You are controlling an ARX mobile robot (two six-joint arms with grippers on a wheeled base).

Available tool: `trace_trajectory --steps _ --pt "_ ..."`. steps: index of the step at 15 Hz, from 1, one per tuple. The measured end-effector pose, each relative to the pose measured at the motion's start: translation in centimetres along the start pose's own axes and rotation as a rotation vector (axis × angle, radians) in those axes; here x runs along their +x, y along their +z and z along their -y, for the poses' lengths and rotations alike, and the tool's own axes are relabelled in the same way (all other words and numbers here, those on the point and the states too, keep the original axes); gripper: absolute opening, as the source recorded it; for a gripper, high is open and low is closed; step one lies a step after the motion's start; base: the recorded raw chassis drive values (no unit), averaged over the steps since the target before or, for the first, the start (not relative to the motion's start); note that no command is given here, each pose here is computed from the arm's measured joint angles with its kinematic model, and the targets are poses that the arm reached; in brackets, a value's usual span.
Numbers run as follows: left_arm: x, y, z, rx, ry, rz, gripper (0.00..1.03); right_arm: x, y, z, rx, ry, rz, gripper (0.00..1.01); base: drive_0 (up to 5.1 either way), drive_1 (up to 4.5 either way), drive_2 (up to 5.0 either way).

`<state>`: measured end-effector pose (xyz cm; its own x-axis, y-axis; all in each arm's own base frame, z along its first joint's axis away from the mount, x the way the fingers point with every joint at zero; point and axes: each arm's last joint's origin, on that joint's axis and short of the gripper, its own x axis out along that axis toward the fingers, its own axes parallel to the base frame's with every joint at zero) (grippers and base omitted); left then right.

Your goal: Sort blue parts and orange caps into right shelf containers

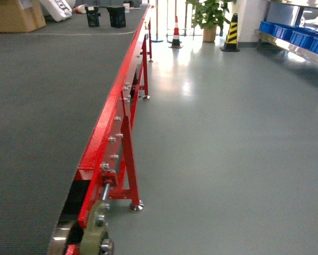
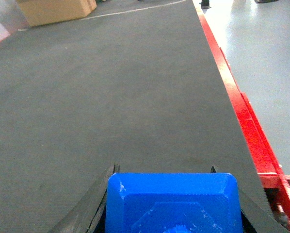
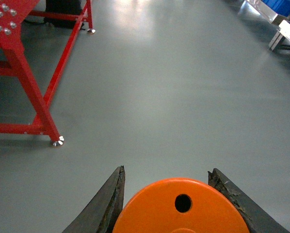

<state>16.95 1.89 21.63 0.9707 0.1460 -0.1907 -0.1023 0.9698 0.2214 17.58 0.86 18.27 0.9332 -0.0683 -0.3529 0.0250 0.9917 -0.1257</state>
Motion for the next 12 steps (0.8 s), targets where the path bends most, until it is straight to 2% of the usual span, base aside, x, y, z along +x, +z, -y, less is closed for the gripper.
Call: trace_trajectory --steps 5,12 --pt "0.00 0.05 -0.01 -0.001 0.001 0.006 0.44 0.00 0.03 0.00 0.000 0.000 0.003 0.44 5.0 -2.42 -2.4" --pt "0.00 0.03 -0.01 -0.001 0.001 0.003 0.44 0.00 0.02 0.00 0.000 0.000 0.002 0.44 4.9 -1.38 -3.3"
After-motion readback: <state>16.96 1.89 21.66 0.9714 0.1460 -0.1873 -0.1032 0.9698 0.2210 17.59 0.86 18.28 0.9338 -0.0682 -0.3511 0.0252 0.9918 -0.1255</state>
